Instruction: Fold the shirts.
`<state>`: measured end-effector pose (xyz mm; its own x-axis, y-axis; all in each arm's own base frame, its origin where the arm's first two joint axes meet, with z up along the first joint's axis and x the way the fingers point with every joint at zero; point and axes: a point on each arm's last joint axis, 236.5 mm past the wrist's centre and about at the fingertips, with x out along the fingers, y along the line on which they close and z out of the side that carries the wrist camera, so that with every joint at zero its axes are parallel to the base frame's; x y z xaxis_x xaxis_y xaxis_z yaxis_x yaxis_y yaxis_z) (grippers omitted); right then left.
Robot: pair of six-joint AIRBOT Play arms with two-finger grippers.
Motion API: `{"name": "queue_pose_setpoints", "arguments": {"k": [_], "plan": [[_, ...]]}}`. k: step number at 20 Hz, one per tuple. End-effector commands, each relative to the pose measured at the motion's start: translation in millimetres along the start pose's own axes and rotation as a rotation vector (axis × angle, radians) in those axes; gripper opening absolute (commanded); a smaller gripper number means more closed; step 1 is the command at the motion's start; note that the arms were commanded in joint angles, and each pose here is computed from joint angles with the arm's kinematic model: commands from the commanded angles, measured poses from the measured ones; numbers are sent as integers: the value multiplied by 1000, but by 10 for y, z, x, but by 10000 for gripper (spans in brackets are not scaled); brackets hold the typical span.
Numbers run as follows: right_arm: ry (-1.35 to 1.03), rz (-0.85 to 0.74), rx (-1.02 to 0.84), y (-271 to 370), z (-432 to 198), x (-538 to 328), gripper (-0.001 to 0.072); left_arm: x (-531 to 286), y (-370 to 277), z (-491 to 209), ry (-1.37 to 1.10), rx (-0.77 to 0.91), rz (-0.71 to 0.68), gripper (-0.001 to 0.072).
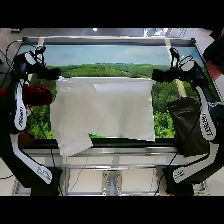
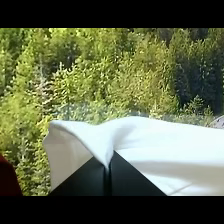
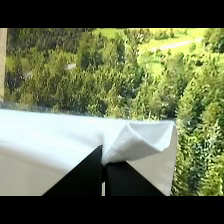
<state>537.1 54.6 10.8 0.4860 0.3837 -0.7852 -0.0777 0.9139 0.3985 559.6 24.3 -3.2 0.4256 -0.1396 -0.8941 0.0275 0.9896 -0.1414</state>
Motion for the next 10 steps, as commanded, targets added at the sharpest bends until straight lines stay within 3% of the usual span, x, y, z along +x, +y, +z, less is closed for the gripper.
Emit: {"name": "queue_pose_setpoints", "arguments": {"k": [1,10], "plan": [[161,-5,-34,55,-390,34,7,-46,-22,-341,137,44,-17,10],[325,-38,-21,37,-1171,428,7,245,8,-1283,402,19,-29,11]]}}
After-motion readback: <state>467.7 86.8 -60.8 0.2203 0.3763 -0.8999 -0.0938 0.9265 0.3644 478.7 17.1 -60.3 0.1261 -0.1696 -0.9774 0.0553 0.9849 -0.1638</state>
